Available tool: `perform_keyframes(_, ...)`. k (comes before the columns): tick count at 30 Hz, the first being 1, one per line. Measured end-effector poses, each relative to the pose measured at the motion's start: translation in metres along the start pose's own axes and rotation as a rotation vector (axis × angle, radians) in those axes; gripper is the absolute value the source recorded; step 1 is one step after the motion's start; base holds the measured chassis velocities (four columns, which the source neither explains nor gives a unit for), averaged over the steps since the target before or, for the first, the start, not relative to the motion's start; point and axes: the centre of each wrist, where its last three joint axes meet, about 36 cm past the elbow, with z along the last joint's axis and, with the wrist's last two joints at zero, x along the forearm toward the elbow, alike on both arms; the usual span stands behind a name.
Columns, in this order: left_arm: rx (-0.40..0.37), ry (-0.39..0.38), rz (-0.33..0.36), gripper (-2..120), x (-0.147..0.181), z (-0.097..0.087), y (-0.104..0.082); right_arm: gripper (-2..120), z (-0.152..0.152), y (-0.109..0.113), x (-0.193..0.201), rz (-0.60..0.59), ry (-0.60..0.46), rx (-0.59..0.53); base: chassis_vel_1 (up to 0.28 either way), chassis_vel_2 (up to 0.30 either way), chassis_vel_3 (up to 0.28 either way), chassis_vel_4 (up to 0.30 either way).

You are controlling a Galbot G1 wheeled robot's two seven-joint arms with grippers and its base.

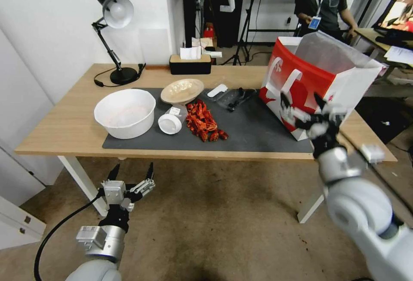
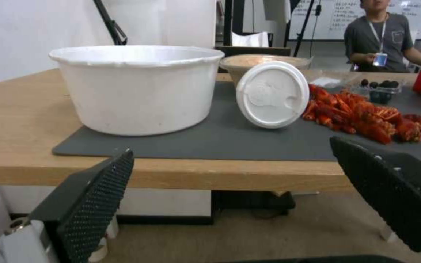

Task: Pick up the trash from the table and place it into the takeout bag.

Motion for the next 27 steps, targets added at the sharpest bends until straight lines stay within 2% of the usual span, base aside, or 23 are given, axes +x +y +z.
perform_keyframes(1,0.0,0.0,0.0,100,0.0,0.0,0.0,100,0.0,0.0,0.0,0.0,0.0,0.0,0.0,0.0,0.0,0.0)
perform_keyframes(6,-0.001,0.002,0.004,100,-0.001,0.002,0.001,100,0.04,-0.003,0.036,0.044,0.015,-0.016,0.0,0.0,0.0,0.0)
perform_keyframes(13,0.001,0.004,0.008,100,-0.002,0.004,0.0,100,0.064,-0.016,0.057,0.073,0.053,0.009,0.0,0.0,0.0,0.0)
perform_keyframes(18,0.002,-0.001,0.015,100,-0.002,0.006,0.0,100,0.071,-0.02,0.062,0.073,0.076,0.016,0.0,0.0,0.0,0.0)
perform_keyframes(27,0.006,-0.012,0.019,100,-0.001,0.008,0.001,100,0.077,-0.014,0.069,0.046,0.118,0.011,0.0,0.0,0.0,0.0)
